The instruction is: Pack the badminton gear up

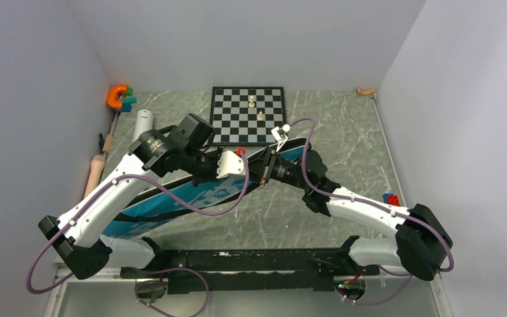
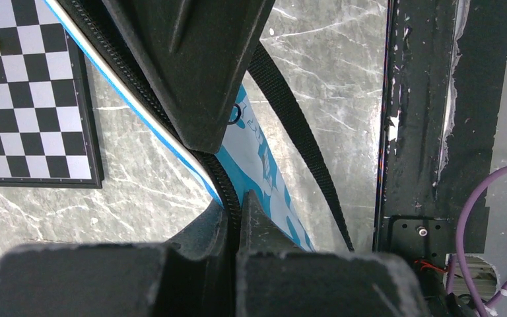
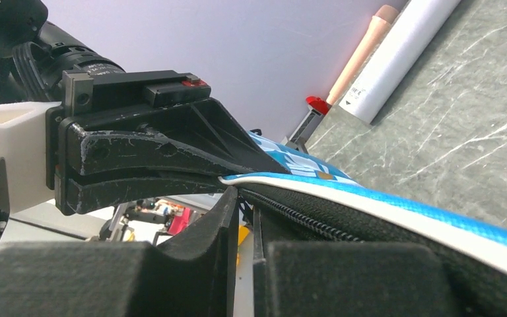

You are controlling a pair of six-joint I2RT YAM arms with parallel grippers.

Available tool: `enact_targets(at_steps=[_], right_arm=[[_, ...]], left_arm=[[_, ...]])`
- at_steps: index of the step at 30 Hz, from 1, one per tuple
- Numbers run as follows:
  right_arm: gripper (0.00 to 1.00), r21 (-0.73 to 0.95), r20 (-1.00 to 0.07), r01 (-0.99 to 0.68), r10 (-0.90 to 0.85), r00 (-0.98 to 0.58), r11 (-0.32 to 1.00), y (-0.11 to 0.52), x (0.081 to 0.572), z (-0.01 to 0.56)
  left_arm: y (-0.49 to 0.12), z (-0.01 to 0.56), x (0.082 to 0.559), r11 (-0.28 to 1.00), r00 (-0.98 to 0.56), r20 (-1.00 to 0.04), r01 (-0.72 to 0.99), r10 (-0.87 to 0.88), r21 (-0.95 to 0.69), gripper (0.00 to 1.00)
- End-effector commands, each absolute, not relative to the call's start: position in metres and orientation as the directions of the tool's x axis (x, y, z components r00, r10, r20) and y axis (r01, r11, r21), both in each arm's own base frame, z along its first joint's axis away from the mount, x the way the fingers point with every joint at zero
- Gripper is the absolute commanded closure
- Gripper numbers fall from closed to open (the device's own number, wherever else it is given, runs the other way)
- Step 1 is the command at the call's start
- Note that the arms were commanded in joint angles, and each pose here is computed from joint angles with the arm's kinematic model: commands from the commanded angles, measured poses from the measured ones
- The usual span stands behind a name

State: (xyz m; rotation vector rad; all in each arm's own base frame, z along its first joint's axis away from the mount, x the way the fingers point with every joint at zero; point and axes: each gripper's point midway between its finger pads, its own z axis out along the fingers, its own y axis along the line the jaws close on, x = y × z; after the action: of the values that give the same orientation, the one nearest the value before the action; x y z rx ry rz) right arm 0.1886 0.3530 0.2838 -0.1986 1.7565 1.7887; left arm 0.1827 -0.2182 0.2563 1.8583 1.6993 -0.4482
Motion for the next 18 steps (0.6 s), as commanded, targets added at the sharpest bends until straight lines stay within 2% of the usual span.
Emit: enact_targets(at_steps=[1, 8, 18], right_arm=[[0.98, 0.82, -0.544, -0.569, 0.38, -0.748, 0.056, 0.347, 0.19, 0.304], [1.0, 0.82, -0.552, -0.566, 0.388, -0.739, 0.088, 0.333, 0.185, 0.303], [1.0, 0.816, -0.568, -0.539, 0.46, -0.683, 0.207, 0.268, 0.195, 0.301]], left_arm=[[-0.244, 0.29, 0.17, -0.119, 0.264, -0.695, 0.961, 0.669, 0.251, 1.0], [-0.239, 0.286, 0.171, -0.126, 0.279, -0.676, 0.955, 0.682, 0.267, 1.0], [-0.233, 0.28, 0.167, -0.148, 0.3, -0.652, 0.949, 0.697, 0.278, 1.0]])
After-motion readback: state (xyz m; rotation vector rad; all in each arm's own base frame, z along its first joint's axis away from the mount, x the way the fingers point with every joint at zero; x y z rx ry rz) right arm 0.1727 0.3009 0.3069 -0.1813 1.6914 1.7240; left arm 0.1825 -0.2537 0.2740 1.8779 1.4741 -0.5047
